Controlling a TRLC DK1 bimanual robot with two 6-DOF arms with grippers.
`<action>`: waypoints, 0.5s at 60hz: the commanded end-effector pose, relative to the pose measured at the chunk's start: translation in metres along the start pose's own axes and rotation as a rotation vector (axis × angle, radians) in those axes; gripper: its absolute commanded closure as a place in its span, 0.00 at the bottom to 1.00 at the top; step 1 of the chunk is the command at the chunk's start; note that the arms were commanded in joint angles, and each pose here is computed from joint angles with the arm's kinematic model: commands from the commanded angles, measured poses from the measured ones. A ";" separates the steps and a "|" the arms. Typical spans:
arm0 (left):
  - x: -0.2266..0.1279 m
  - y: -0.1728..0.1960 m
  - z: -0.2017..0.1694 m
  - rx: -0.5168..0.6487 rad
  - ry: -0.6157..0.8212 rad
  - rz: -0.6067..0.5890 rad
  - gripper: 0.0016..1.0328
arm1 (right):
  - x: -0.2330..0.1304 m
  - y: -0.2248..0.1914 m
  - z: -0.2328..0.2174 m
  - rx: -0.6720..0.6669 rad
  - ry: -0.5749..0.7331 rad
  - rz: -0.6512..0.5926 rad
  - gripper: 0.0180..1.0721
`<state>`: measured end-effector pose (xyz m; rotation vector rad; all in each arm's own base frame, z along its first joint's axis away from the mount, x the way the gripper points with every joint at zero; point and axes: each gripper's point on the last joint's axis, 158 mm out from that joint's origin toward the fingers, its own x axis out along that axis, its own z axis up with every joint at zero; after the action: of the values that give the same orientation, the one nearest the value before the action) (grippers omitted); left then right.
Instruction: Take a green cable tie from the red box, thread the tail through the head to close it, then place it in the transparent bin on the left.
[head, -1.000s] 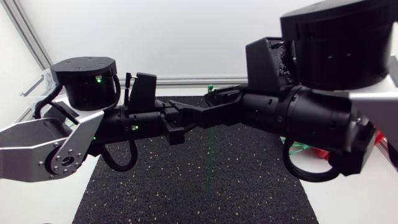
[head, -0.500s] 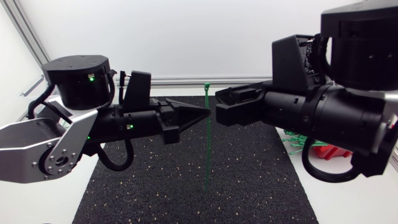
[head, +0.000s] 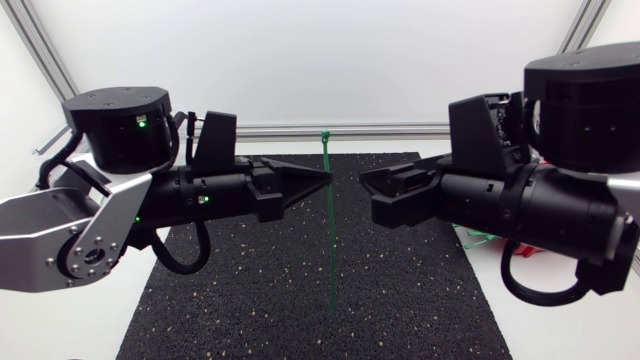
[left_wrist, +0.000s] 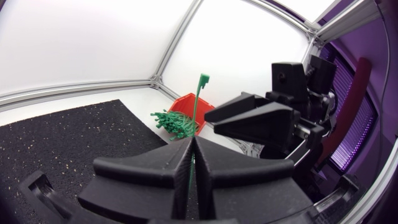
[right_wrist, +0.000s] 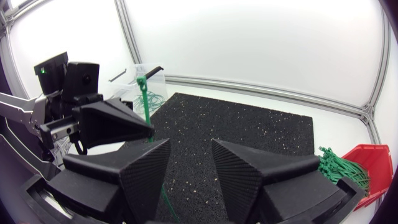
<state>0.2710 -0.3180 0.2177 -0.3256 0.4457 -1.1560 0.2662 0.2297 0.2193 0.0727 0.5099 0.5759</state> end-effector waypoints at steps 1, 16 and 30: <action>0.000 -0.003 0.015 -0.018 -0.041 0.022 0.96 | 0.003 -0.001 -0.012 -0.021 0.021 0.001 0.50; 0.004 0.019 0.037 -0.022 -0.146 0.212 0.96 | 0.011 0.007 -0.024 -0.073 0.050 0.007 0.50; 0.007 0.019 0.046 -0.032 -0.211 0.330 0.96 | 0.027 0.012 -0.038 -0.149 0.057 -0.036 0.50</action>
<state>0.3147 -0.3096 0.2262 -0.3438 0.3519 -0.7860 0.2631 0.2493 0.1949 -0.0436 0.5045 0.5826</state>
